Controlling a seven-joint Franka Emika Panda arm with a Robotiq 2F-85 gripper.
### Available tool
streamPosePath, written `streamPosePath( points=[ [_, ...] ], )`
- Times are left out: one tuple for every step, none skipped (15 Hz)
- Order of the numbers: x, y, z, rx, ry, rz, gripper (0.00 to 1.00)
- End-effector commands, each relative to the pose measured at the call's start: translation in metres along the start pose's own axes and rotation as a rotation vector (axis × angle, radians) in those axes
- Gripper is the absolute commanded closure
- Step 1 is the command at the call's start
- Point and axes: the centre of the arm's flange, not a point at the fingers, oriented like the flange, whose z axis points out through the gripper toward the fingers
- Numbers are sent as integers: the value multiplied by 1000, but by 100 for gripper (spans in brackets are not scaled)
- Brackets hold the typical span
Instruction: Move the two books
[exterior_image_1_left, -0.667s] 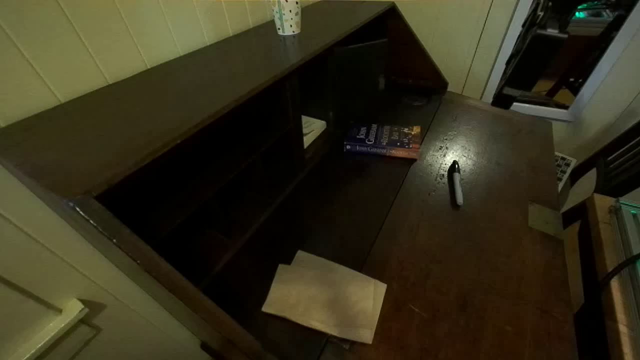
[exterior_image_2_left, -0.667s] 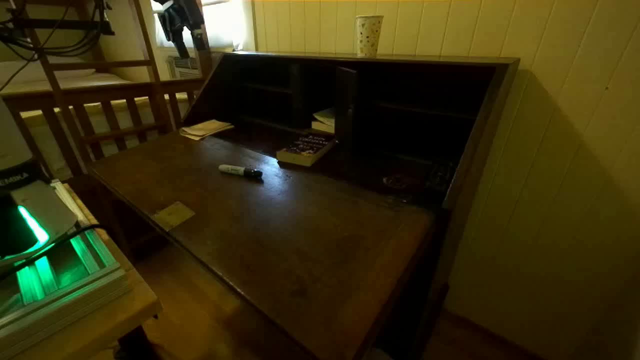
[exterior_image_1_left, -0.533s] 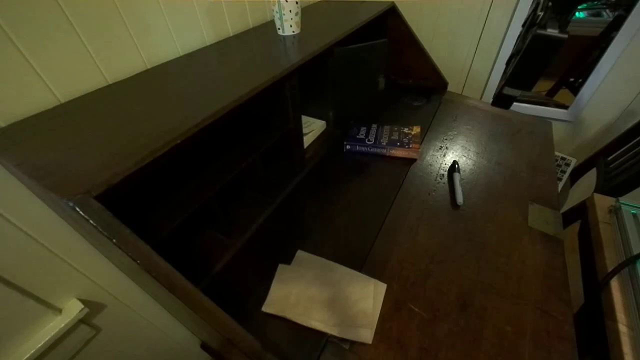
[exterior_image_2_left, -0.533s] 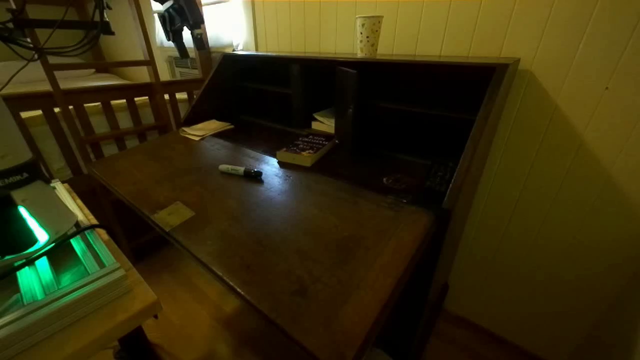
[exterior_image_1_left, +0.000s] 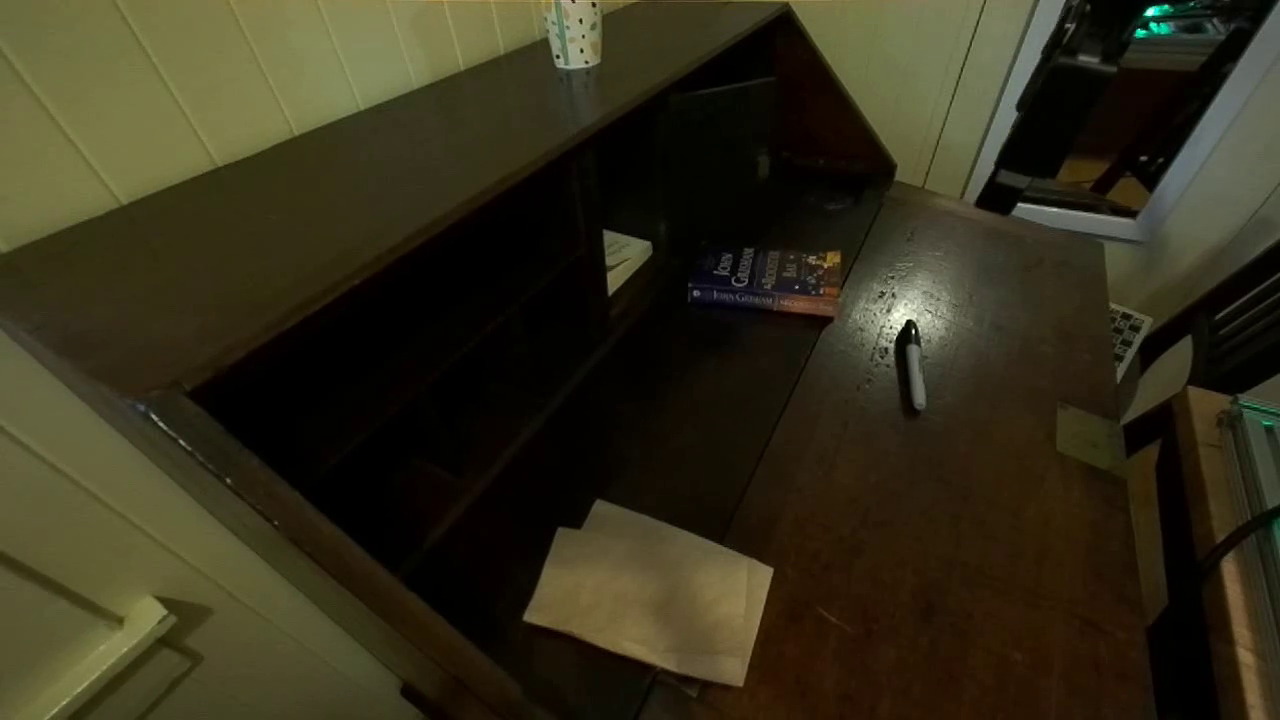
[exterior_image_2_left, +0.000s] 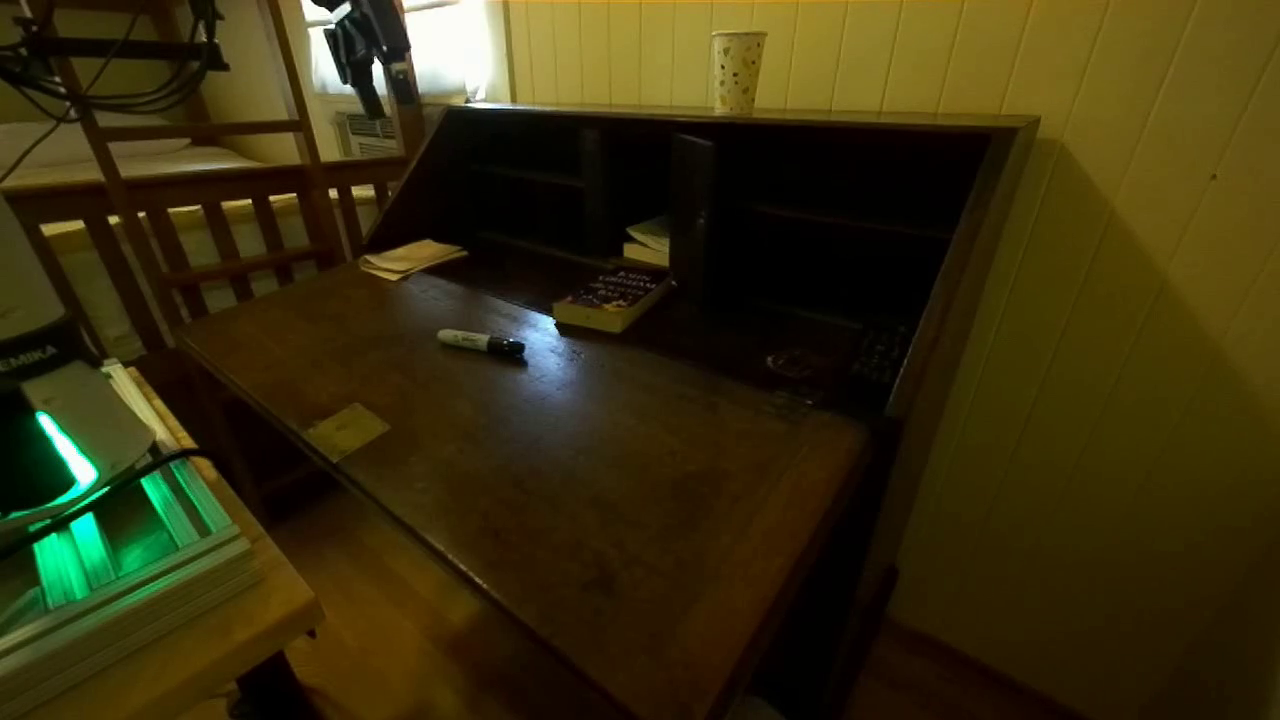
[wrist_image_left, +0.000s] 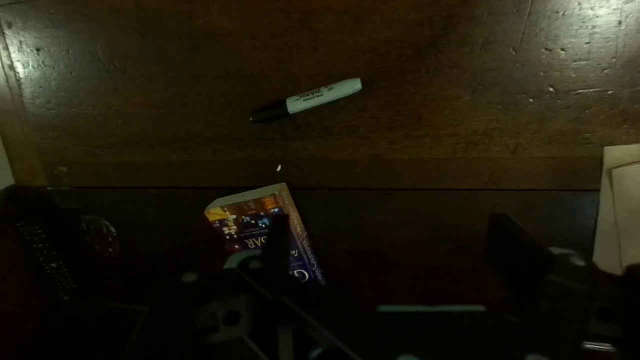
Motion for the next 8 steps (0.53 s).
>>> streamPosePath(
  points=[
    [36,26,28,42,-4,107,0],
    [45,34,39,70,-2,126,0],
    [54,41,51,81,1,152,0],
    [62,49,61,106,12,148,0],
    [69,54,74,126,30,151,0],
    [76,59,84,157,42,139,0],
    [83,63,94,184,56,128,0],
    [90,66,104,210,60,118,0]
  ],
)
